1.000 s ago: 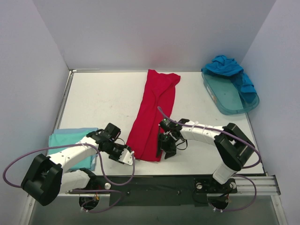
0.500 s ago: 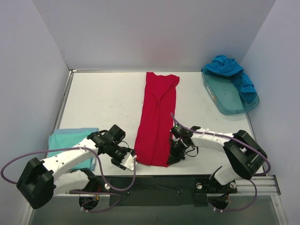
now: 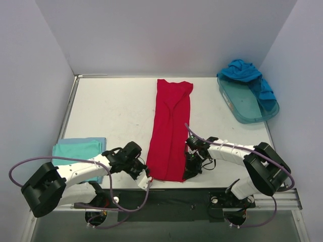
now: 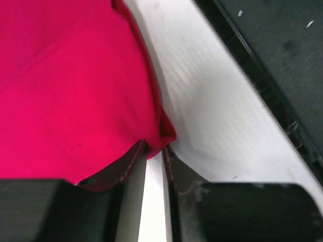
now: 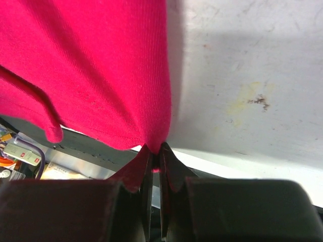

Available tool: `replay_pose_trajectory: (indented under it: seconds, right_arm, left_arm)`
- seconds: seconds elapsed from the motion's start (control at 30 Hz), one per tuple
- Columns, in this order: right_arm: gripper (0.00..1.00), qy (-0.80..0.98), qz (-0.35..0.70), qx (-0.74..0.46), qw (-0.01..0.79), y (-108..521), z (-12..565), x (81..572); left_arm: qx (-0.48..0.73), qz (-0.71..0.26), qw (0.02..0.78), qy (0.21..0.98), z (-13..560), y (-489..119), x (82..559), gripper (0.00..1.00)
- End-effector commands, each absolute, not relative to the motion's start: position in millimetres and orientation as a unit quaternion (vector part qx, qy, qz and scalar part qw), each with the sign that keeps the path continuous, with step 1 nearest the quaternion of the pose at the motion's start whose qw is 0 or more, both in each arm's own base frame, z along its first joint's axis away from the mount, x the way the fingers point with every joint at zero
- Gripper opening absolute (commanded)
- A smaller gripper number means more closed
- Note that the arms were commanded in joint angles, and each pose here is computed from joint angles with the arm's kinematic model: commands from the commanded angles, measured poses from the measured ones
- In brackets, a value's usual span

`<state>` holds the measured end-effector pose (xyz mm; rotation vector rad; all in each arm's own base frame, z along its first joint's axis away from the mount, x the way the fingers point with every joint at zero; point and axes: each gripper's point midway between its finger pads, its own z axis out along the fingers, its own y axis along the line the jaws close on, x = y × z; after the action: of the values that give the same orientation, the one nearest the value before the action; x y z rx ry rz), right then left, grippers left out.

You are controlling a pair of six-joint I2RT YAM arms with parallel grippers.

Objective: Fold and stack the t-shirts
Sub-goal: Grab the bottom of the folded rectangular tshirt with both arms, then fold the folded rectangular tshirt in 1/3 of the way

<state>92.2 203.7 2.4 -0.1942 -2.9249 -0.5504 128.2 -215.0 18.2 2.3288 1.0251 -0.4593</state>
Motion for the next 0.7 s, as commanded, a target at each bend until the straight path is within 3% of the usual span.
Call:
replay_pose_trajectory:
  seconds: [0.0, 0.03, 0.17, 0.27, 0.43, 0.67]
  right_arm:
    - [0.0, -0.984, -0.145, -0.051, 0.087, 187.0, -0.5, 81.1]
    - [0.0, -0.984, -0.149, -0.046, 0.087, 189.1, 1.5, 80.3]
    - [0.0, -0.982, -0.158, -0.038, 0.092, 191.4, 20.4, 68.9]
    - [0.0, -0.979, -0.178, -0.051, 0.084, 192.8, 38.4, 67.1]
    - [0.0, -0.972, -0.213, -0.075, 0.063, 196.1, 71.9, 106.1]
    - [0.0, -0.968, -0.237, -0.076, 0.017, 192.0, 95.8, 212.2]
  left_arm:
    - [0.877, -0.146, 0.285, 0.358, 18.1, -221.5, 136.4, 0.19]
    - [0.871, -0.152, 0.292, 0.365, 27.0, -226.6, 137.3, 0.0]
    - [0.836, -0.224, 0.279, 0.417, 52.2, -232.8, 114.5, 0.0]
    - [0.773, -0.291, 0.257, 0.502, 74.0, -235.1, 99.5, 0.0]
    - [0.663, -0.323, 0.298, 0.606, 111.2, -251.1, 151.1, 0.0]
    - [0.542, -0.288, 0.312, 0.725, 125.2, -263.3, 258.5, 0.0]
